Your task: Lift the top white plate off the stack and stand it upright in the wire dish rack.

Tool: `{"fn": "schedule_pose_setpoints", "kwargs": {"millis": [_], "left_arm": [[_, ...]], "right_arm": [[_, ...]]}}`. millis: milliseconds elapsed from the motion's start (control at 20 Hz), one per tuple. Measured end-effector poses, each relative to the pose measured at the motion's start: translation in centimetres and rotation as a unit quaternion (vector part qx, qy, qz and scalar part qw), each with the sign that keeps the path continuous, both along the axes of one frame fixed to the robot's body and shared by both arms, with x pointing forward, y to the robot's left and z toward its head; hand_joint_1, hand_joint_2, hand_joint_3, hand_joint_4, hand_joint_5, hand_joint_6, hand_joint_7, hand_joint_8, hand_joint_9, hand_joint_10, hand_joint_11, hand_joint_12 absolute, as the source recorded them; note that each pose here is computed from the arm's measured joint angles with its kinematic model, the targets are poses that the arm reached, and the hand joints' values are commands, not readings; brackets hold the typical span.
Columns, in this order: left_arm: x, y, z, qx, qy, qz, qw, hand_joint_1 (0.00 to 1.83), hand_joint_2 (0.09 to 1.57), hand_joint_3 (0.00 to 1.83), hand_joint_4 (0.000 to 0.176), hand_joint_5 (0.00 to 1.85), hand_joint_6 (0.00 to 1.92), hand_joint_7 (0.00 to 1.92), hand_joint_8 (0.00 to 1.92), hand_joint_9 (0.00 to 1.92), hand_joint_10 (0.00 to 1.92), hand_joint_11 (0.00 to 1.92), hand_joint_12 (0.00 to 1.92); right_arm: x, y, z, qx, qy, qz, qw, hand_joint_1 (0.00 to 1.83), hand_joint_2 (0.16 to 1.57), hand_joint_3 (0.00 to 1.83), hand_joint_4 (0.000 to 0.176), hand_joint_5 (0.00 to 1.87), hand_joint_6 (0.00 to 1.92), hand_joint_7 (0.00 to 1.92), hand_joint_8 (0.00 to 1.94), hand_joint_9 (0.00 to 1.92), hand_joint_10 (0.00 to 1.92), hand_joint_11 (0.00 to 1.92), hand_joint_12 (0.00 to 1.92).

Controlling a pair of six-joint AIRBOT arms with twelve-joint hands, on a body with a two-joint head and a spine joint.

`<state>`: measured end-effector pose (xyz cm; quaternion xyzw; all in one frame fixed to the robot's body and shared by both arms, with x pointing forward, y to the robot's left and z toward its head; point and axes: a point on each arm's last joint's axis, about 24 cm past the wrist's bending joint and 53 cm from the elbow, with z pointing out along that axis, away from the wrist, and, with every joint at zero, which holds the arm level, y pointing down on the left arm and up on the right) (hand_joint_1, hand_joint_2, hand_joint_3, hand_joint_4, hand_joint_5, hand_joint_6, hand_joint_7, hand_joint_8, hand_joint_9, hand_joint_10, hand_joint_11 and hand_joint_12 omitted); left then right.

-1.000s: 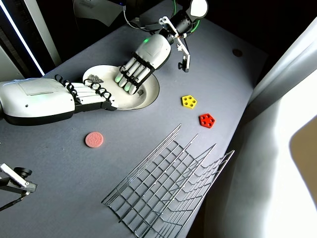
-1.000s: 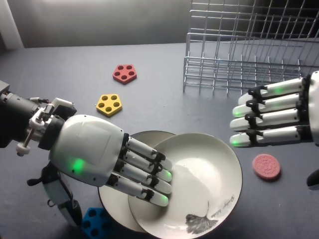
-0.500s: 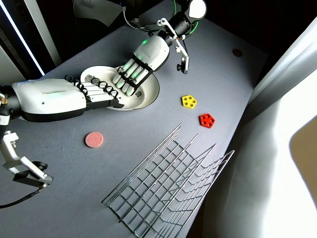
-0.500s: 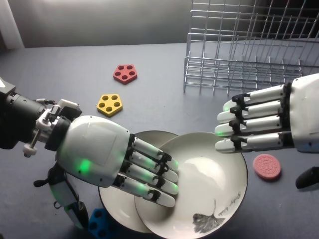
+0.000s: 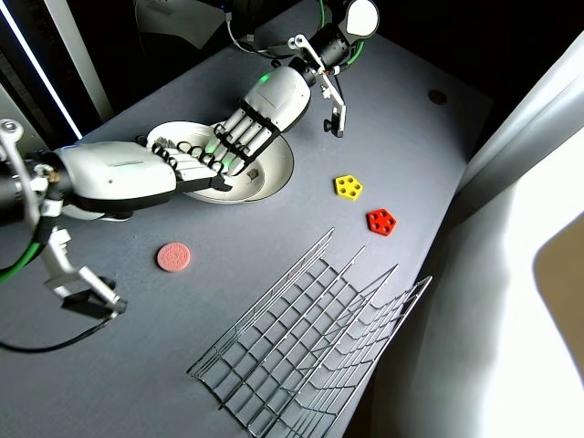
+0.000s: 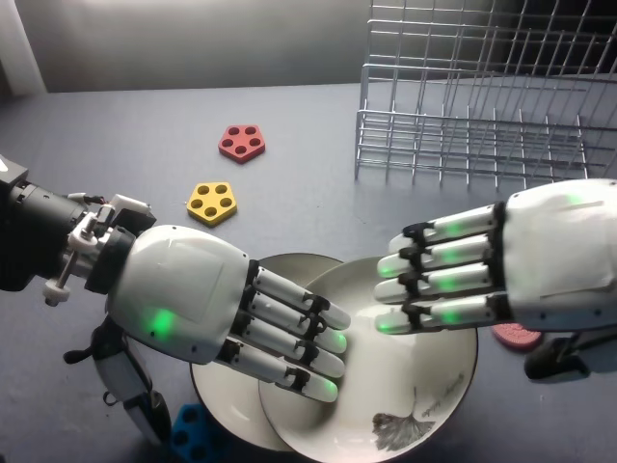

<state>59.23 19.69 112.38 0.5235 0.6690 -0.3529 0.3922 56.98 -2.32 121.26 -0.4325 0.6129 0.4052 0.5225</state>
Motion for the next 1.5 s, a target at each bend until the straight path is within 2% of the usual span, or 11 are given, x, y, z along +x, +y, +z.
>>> {"fn": "schedule_pose_setpoints", "kwargs": {"millis": [600,650,850,900,950,1000,1200,1250,1300,1350,1500], "left_arm": [[0.1,0.4,-0.1,0.003,0.000,0.003,1.0000,0.57,0.99,0.00,0.000,0.00,0.00,0.00,0.00,0.00,0.00,0.00,0.00],[0.1,0.4,-0.1,0.003,0.000,0.003,1.0000,0.51,0.99,0.00,0.000,0.00,0.00,0.00,0.00,0.00,0.00,0.00,0.00],[0.1,0.4,-0.1,0.002,0.000,0.002,1.0000,0.45,0.99,0.00,0.000,0.00,0.00,0.00,0.00,0.00,0.00,0.00,0.00],[0.1,0.4,-0.1,0.002,0.000,0.002,1.0000,0.57,0.98,0.00,0.000,0.02,0.01,0.00,0.00,0.00,0.00,0.00,0.00],[0.1,0.4,-0.1,0.002,0.000,0.002,1.0000,0.58,0.98,0.00,0.000,0.01,0.00,0.00,0.00,0.00,0.00,0.00,0.00],[0.1,0.4,-0.1,0.002,0.000,0.002,1.0000,0.59,0.98,0.00,0.000,0.01,0.00,0.00,0.00,0.00,0.00,0.01,0.00],[0.1,0.4,-0.1,0.000,0.004,0.004,1.0000,0.55,1.00,0.00,0.000,0.01,0.00,0.01,0.00,0.00,0.00,0.00,0.00],[0.1,0.4,0.0,-0.001,0.004,0.005,1.0000,0.56,1.00,0.00,0.000,0.01,0.00,0.00,0.00,0.00,0.00,0.00,0.00],[0.1,0.4,0.0,-0.002,0.005,0.006,1.0000,0.59,1.00,0.00,0.000,0.02,0.00,0.00,0.00,0.00,0.00,0.00,0.00],[0.1,0.5,0.1,-0.002,0.006,0.007,1.0000,0.54,1.00,0.00,0.000,0.02,0.00,0.01,0.00,0.00,0.00,0.00,0.00],[0.5,0.9,0.4,-0.002,0.004,0.014,0.9999,0.50,1.00,0.00,0.000,0.01,0.00,0.00,0.00,0.00,0.00,0.00,0.00]], "right_arm": [[-0.3,4.2,-3.0,-0.005,0.039,0.013,0.9991,0.95,1.11,0.00,0.000,0.30,0.01,0.26,0.01,0.23,0.01,0.02,0.67],[-0.4,4.3,-3.0,-0.005,0.039,0.014,0.9991,1.12,1.04,0.00,0.000,0.52,0.02,0.52,0.02,0.52,0.03,0.33,0.67],[-0.9,4.6,-2.7,0.004,0.045,0.021,0.9988,1.18,1.08,0.01,0.000,0.69,0.01,0.75,0.02,0.75,0.02,0.59,0.56],[-1.0,4.7,-2.5,0.005,0.044,0.022,0.9988,1.35,1.15,0.00,0.000,0.74,1.26,0.95,0.89,0.86,1.20,0.89,0.47],[-1.3,5.0,-1.8,0.014,0.041,0.027,0.9987,1.46,1.13,0.00,0.000,0.80,1.17,0.90,0.96,0.94,1.05,0.88,1.28],[-1.5,5.0,-1.4,0.018,0.032,0.031,0.9988,1.48,1.11,0.00,0.000,0.85,1.09,0.93,0.91,0.99,0.94,0.88,1.43],[-1.8,5.1,-0.8,0.022,0.015,0.036,0.9990,1.49,1.08,0.00,0.000,0.95,0.98,0.96,0.75,1.07,0.83,0.95,1.39],[-1.8,5.0,-0.5,0.023,0.011,0.036,0.9990,1.40,1.09,0.00,0.000,0.97,1.00,0.95,0.82,1.08,0.95,1.00,1.01],[-1.6,4.9,-0.3,0.025,0.008,0.033,0.9991,1.39,1.09,0.00,0.000,0.98,1.00,0.97,0.80,1.07,0.99,1.06,0.84],[-1.5,4.9,0.3,0.030,0.004,0.031,0.9991,1.47,1.07,0.00,0.000,0.97,0.98,1.01,0.68,1.07,0.85,1.00,1.23],[-1.1,4.9,0.9,0.036,0.003,0.026,0.9990,1.50,1.04,0.00,0.000,0.99,0.93,1.14,0.46,1.15,0.68,1.00,1.31]]}}
